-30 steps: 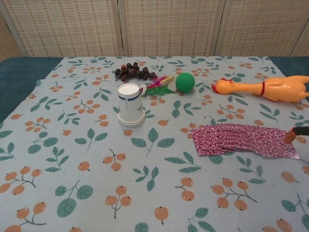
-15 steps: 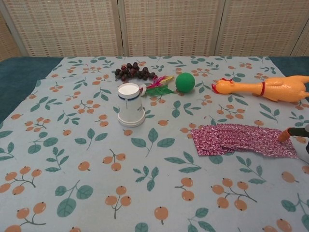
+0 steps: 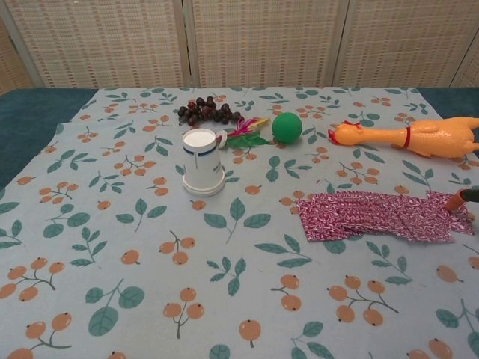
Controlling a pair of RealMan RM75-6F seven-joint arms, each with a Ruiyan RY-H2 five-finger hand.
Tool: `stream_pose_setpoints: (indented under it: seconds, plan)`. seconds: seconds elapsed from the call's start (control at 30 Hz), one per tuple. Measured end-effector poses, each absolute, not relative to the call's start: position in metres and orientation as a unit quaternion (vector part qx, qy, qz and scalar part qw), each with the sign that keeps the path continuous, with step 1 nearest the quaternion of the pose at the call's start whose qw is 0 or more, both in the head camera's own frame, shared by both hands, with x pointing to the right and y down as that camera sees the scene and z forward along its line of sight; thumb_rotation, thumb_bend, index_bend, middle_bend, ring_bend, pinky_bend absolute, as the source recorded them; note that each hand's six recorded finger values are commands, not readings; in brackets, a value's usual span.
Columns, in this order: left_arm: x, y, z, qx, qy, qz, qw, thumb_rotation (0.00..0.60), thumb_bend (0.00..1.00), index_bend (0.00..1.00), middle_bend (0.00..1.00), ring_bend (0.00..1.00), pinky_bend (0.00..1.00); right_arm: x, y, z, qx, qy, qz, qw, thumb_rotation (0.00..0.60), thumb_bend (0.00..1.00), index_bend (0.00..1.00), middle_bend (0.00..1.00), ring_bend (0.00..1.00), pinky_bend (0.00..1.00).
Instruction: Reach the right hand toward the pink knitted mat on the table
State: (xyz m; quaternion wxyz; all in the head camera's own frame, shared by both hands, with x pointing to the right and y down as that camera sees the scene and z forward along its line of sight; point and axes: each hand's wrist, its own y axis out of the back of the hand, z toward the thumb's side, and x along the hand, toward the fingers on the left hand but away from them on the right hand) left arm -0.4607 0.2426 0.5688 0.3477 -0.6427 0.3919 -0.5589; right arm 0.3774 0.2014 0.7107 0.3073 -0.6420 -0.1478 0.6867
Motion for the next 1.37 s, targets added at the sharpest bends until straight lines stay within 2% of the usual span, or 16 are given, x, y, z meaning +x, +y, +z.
stream_pose_setpoints:
  seconds: [0.53,0.83,0.9,0.93,0.97,1.0,1.03,1.07,1.1,1.17,1.37]
  plan:
    - [-0.46,0.244,0.57,-0.643,0.387,-0.562,0.348,0.6,0.49,0.18,0.12,0.13,0.34,0.408,0.18,0.712,-0.61,-0.185,0.718,0.278,0.6,0.76,0.19,0.77,0.85,0.95]
    - [-0.459,0.244,0.57,-0.644,0.385,-0.563,0.347,0.6,0.49,0.18,0.12,0.13,0.34,0.404,0.173,0.69,-0.606,-0.227,0.697,0.308,0.6,0.76,0.19,0.77,0.84,0.94]
    - [-0.459,0.244,0.57,-0.644,0.385,-0.563,0.347,0.6,0.49,0.18,0.12,0.13,0.34,0.401,0.173,0.682,-0.61,-0.242,0.684,0.317,0.6,0.7,0.18,0.74,0.76,0.92]
    - [-0.459,0.245,0.57,-0.643,0.384,-0.564,0.348,0.6,0.49,0.18,0.12,0.13,0.34,0.399,0.174,0.677,-0.615,-0.251,0.674,0.324,0.6,0.62,0.16,0.67,0.67,0.89]
    - [-0.459,0.245,0.57,-0.643,0.384,-0.564,0.348,0.6,0.49,0.18,0.12,0.13,0.34,0.397,0.174,0.673,-0.619,-0.257,0.665,0.33,0.6,0.51,0.15,0.55,0.51,0.81]
    - [-0.459,0.245,0.57,-0.643,0.384,-0.564,0.349,0.6,0.49,0.18,0.12,0.13,0.34,0.395,0.175,0.67,-0.622,-0.263,0.656,0.336,0.6,0.44,0.14,0.47,0.41,0.73]
    - [-0.459,0.245,0.57,-0.643,0.383,-0.564,0.35,0.6,0.49,0.18,0.12,0.13,0.34,0.393,0.175,0.664,-0.625,-0.273,0.644,0.347,0.6,0.33,0.12,0.33,0.24,0.57]
    - [-0.459,0.245,0.57,-0.642,0.382,-0.564,0.351,0.6,0.49,0.18,0.12,0.13,0.34,0.393,0.175,0.659,-0.623,-0.283,0.636,0.357,0.6,0.27,0.1,0.22,0.12,0.43]
    - [-0.458,0.245,0.57,-0.642,0.381,-0.564,0.352,0.6,0.49,0.18,0.12,0.13,0.34,0.393,0.175,0.654,-0.62,-0.293,0.629,0.368,0.6,0.23,0.08,0.14,0.06,0.34]
    - [-0.457,0.246,0.571,-0.643,0.378,-0.565,0.354,0.6,0.49,0.18,0.12,0.13,0.34,0.396,0.173,0.641,-0.605,-0.32,0.612,0.396,0.6,0.18,0.03,0.02,0.0,0.21]
    - [-0.457,0.247,0.571,-0.641,0.375,-0.567,0.355,0.6,0.49,0.18,0.13,0.13,0.34,0.399,0.179,0.599,-0.57,-0.391,0.552,0.467,0.6,0.15,0.0,0.0,0.0,0.18]
